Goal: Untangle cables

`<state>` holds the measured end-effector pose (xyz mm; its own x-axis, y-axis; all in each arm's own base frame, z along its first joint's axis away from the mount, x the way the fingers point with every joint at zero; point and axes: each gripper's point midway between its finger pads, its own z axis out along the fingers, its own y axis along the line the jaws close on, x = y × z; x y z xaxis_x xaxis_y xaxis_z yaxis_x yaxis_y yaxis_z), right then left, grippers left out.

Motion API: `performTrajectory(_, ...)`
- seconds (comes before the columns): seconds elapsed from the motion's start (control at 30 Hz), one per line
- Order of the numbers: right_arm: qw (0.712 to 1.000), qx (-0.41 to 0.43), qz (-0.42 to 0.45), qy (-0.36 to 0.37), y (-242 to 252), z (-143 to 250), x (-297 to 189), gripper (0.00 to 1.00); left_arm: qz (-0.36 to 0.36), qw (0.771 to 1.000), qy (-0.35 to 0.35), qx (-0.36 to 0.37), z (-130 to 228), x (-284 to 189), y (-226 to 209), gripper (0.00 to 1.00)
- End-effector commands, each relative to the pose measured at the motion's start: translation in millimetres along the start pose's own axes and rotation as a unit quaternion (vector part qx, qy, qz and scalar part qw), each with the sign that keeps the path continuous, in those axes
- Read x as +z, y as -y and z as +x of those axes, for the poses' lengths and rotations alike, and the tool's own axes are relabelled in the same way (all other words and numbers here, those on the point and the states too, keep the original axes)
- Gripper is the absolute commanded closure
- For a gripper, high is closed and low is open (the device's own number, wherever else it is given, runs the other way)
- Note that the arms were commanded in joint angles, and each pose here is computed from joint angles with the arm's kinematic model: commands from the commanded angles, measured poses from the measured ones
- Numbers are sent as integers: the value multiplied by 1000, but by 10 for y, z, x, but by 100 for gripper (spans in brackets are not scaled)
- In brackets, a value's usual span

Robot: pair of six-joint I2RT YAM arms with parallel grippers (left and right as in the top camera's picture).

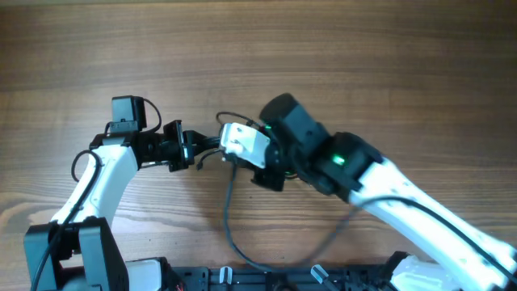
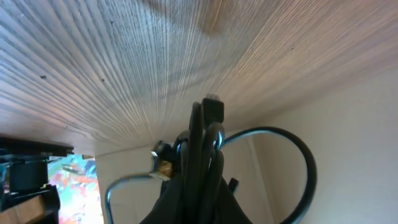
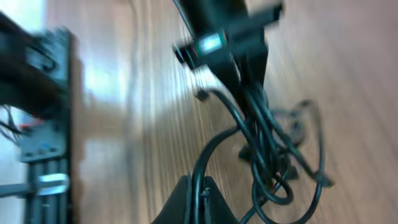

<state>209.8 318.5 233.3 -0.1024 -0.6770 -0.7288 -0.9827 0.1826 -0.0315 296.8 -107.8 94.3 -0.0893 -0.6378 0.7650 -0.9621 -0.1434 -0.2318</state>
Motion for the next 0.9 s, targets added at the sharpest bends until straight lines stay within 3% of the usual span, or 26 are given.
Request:
performTrajectory(0.0,985,-73,-61,146,-558,-568,-817,96,11,997,68,-21,-261,-18,37,96)
performTrajectory(0.13,969,-121,2,215,-684,-698,-1466,96,13,997,79,-20,-299,-24,40,96)
performTrajectory(0.23,968,-100,71,220,-514,-666,-1682,96,13,997,79,-20,-297,-23,40,96)
performTrajectory(0.33,972,7,157,174,-65,-528,-1559,96,12,997,79,-11,-296,-23,40,96)
performTrajectory(0.47,971,133,165,108,259,-328,-1063,96,13,995,79,58,-294,-24,77,96)
performTrajectory(0.57,934,293,205,26,575,86,-575,96,22,984,81,159,-282,-27,167,96)
performTrajectory(0.67,886,396,237,-47,836,547,-199,96,24,941,85,326,-263,-31,252,96)
performTrajectory(0.73,848,466,247,-58,1080,810,-178,96,32,915,65,396,-173,-23,288,96)
performTrajectory(0.87,813,538,215,-54,1346,1085,-246,96,97,854,-26,510,258,-54,438,96)
